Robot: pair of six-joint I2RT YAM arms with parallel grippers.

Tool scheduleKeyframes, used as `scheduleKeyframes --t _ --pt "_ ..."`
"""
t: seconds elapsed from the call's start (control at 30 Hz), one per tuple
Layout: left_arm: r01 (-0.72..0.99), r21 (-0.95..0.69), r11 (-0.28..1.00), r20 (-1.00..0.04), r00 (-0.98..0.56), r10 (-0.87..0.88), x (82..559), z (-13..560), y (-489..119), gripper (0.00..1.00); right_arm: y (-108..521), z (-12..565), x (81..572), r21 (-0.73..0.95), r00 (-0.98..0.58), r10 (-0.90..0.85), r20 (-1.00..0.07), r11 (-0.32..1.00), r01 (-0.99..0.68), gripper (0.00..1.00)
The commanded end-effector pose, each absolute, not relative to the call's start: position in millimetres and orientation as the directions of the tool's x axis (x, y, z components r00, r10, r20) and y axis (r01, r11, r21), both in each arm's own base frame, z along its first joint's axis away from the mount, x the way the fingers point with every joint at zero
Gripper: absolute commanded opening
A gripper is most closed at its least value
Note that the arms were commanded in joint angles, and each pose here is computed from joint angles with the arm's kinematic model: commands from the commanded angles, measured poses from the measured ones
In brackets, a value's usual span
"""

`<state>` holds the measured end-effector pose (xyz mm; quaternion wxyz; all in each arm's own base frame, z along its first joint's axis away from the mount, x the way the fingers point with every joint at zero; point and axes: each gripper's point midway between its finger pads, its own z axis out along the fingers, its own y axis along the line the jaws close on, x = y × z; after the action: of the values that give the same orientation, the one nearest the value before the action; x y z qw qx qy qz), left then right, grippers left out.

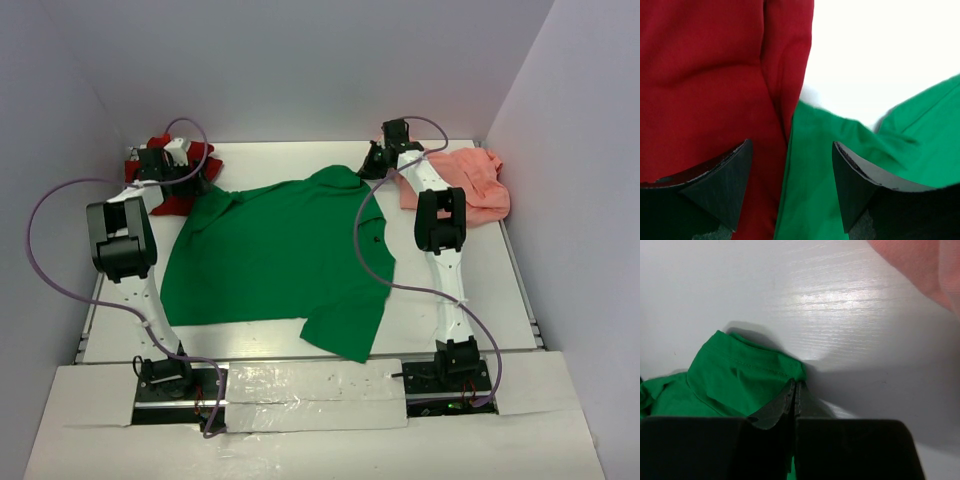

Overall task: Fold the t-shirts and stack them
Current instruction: Flatten the tshirt out

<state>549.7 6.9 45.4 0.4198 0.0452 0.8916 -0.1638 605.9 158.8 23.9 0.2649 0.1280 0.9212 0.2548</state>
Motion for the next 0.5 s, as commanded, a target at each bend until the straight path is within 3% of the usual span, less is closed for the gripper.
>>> scheduleKeyframes --t 0.0,0.27,0.47 --pt "0.233 -0.199 0.952 -0.836 -0.546 -0.041 576 84 10 0.73 166 43 609 0.535 -0.814 0.345 -0.467 0.843 0.050 0.00" --pt "0.234 -0.188 0.954 -0.846 -0.532 -0.037 582 95 8 0.68 168 44 609 0.535 -0.814 0.341 -0.470 0.844 0.045 0.00" --pt "0.239 -0.222 0.945 -0.815 -0.578 -0.045 578 73 2 0.47 169 44 609 0.537 -0.814 0.341 -0.470 0.843 0.043 0.00"
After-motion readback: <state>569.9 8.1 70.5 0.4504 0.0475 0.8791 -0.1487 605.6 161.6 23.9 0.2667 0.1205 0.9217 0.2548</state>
